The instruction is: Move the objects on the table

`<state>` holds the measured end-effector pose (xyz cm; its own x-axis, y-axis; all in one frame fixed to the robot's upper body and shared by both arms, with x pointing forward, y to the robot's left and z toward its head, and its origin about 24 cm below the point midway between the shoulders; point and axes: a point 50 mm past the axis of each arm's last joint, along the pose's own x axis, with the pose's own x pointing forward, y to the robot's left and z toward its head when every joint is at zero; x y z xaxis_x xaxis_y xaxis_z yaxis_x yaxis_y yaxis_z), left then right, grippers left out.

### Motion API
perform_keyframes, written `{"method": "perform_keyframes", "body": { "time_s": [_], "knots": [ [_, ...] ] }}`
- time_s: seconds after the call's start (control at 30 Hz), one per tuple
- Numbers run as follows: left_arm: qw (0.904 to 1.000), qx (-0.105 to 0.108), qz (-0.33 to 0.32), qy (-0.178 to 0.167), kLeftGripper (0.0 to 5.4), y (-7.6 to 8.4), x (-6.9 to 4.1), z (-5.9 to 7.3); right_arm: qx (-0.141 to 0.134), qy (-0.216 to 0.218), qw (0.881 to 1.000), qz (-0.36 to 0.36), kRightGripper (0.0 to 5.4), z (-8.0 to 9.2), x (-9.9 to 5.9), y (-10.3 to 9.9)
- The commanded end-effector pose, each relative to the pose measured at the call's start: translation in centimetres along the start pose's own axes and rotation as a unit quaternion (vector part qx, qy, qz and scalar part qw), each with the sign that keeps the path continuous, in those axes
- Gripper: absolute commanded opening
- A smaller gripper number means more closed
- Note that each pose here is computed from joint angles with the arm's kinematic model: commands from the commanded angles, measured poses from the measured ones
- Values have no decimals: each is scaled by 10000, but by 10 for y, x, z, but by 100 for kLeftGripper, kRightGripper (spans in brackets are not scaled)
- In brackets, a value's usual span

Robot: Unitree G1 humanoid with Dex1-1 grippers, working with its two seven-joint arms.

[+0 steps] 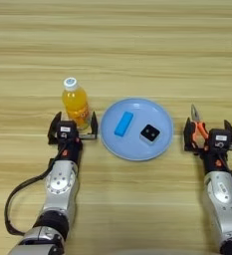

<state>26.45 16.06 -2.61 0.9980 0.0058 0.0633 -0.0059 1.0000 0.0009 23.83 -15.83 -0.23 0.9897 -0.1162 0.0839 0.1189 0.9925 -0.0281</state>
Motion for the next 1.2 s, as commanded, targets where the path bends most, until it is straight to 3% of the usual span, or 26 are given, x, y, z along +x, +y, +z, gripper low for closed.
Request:
{"method": "perform_keyframes", "body": {
  "time_s": [0.03, 0.7, 0.93, 1.2],
  "knots": [
    [10000, 31, -22, 51, 538, 0, 1, -1, -13, -47, 10000, 23, 540, 2, 4, 0],
    [10000, 18, -81, 10, 538, -3, 5, 1, -35, -45, 10000, 25, 540, 2, 7, -1],
    [9997, 74, -126, -186, 538, -3, 16, 11, -23, -34, 10000, 15, 540, 0, 7, -1],
    [9997, 100, -244, -19, 538, -7, 23, 8, -2, -34, 10000, -5, 540, 0, 7, 1]
  ]
}}
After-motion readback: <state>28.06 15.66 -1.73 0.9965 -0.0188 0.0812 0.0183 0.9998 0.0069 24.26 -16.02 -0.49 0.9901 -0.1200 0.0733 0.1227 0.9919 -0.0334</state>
